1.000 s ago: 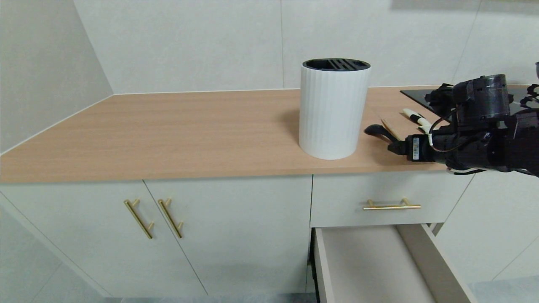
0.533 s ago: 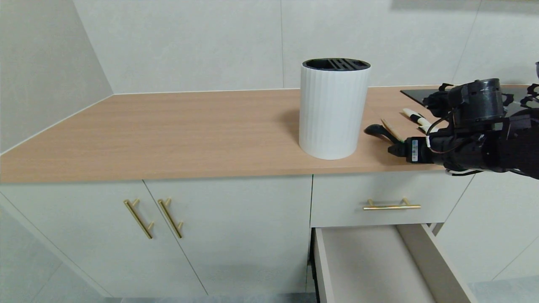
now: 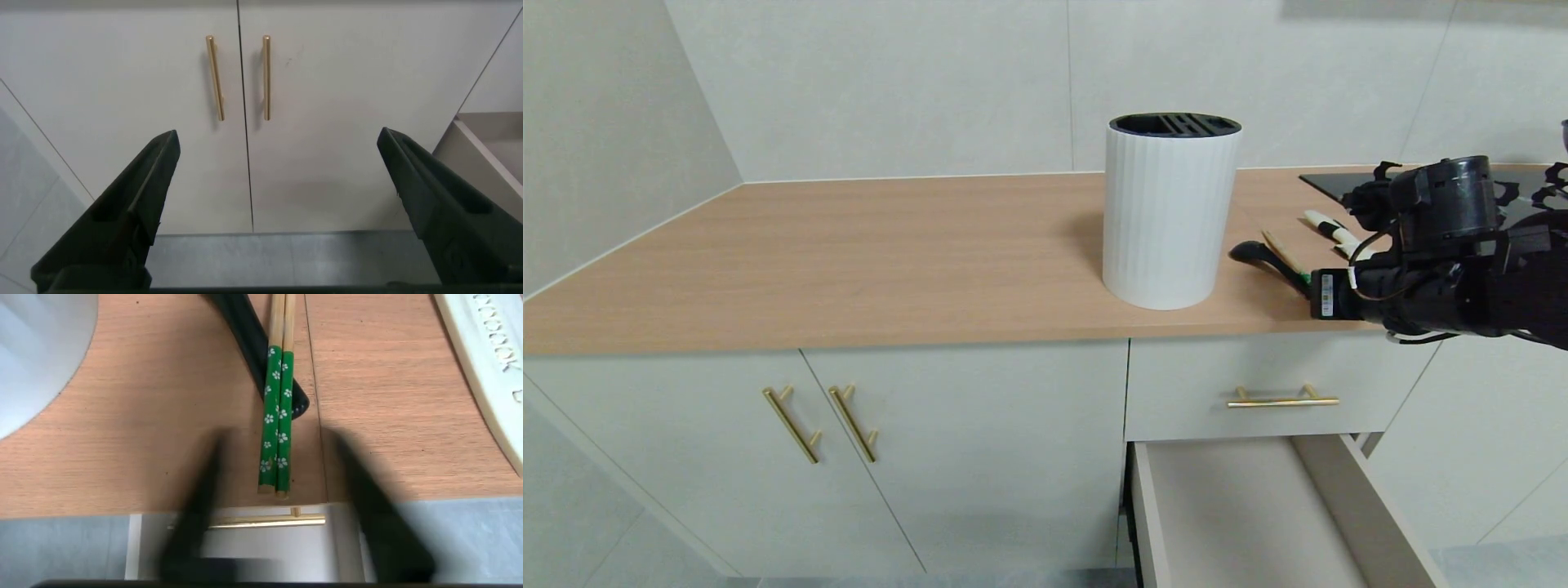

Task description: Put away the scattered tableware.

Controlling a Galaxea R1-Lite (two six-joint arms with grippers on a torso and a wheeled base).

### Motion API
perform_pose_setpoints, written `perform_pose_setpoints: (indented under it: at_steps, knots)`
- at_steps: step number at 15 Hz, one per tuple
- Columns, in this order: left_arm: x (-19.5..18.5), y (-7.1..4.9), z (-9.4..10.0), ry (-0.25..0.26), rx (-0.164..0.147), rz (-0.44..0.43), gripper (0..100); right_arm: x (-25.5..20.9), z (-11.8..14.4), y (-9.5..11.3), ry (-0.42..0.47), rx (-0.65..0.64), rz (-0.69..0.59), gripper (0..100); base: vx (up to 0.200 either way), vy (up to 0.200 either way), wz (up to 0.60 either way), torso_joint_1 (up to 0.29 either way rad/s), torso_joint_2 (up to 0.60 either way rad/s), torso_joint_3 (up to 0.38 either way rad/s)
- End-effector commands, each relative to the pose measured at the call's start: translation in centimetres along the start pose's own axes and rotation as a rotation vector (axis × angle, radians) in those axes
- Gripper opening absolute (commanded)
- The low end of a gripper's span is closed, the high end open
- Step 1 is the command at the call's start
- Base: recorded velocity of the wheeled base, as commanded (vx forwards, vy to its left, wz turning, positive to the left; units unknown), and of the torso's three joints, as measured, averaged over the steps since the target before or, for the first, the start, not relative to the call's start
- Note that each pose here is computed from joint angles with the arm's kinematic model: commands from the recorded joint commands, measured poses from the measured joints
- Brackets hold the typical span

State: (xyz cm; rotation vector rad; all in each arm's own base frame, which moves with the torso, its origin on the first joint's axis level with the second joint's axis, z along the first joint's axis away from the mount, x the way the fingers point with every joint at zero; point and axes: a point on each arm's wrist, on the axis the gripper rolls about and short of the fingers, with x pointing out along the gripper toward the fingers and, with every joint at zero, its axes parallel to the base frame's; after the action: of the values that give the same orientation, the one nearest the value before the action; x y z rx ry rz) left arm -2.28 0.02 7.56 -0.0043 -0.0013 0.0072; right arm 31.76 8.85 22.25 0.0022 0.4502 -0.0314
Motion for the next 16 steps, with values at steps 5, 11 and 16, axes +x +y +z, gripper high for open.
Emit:
perform_pose_setpoints:
  at_steps: [5,11,16]
  knots:
    - [0.0,0.0,0.0,0.001,0.000,-0.001,100,-0.5,0.3,-0.1,-0.011,0.003,0.001,0,0.000,0.000,0.00,0.000,0.00,0.000]
    - [0.0,0.0,0.0,0.001,0.000,0.000,100,-9.1,0.9,-2.3,-0.040,0.009,0.026,0,0.000,0.000,0.00,0.000,0.00,0.000]
    - [0.0,0.0,0.0,0.001,0.000,0.000,100,-19.0,-2.7,-4.3,0.015,-0.044,0.133,0,0.000,0.000,0.00,0.000,0.00,0.000]
